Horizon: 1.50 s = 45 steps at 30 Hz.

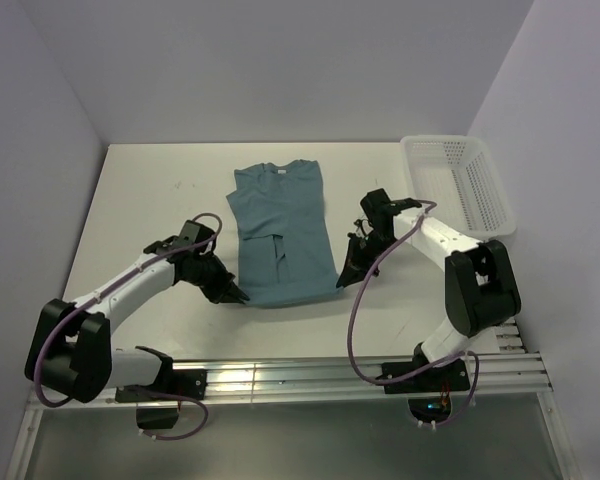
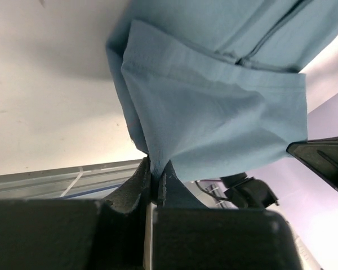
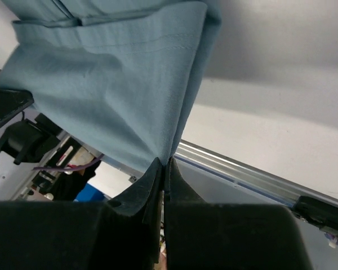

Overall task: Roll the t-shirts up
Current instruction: Roll the tshirt

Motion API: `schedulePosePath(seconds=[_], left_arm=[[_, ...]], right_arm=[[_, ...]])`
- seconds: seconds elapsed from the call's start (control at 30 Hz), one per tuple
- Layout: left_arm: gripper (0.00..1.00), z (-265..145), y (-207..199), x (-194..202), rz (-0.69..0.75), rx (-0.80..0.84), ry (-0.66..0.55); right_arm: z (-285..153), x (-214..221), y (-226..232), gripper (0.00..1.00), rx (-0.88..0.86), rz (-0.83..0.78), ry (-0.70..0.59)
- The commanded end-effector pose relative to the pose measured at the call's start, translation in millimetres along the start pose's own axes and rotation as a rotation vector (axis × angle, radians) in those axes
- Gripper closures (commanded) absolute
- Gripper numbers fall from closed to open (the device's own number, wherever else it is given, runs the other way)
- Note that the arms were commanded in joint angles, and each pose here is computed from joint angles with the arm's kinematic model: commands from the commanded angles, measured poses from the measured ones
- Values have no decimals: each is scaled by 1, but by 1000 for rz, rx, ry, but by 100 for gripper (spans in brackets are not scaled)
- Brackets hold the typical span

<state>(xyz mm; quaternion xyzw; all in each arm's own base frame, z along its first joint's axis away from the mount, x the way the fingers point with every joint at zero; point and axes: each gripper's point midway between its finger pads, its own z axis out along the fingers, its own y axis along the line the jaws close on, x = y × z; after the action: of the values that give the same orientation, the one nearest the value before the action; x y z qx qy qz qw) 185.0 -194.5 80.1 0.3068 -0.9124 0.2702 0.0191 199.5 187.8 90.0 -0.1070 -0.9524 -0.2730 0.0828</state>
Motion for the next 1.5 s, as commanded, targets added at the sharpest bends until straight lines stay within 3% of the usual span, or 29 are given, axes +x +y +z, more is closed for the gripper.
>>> schedulePosePath(seconds=[0.0,0.53,1.17,1.2,1.3,1.33,1.37,1.4,1.47], left_arm=[[100,-7,-9,-14,1,24,-12],[100,-8,-46,-73,-2,31,-7],[96,23,-73,-122,-28,63,45],[84,23,-75,-123,-28,74,45],[55,17,-84,-125,-26,105,39],[49,11,-88,-127,-23,121,27],[43,8,-93,-130,-20,139,15],[30,3,-96,-133,-31,151,2],[21,-10,-109,-140,-23,186,-32]], right_arm=[[-7,-14,9,100,-15,-4,2],[-18,-77,42,100,-48,22,-12],[-3,-141,45,97,-66,96,-31],[-3,-143,45,94,-65,97,-36],[-9,-151,49,72,-83,97,-67],[-11,-156,54,62,-105,87,-87],[-14,-158,58,57,-128,85,-99],[-21,-158,63,54,-157,91,-123],[-45,-168,84,38,-246,55,-222]])
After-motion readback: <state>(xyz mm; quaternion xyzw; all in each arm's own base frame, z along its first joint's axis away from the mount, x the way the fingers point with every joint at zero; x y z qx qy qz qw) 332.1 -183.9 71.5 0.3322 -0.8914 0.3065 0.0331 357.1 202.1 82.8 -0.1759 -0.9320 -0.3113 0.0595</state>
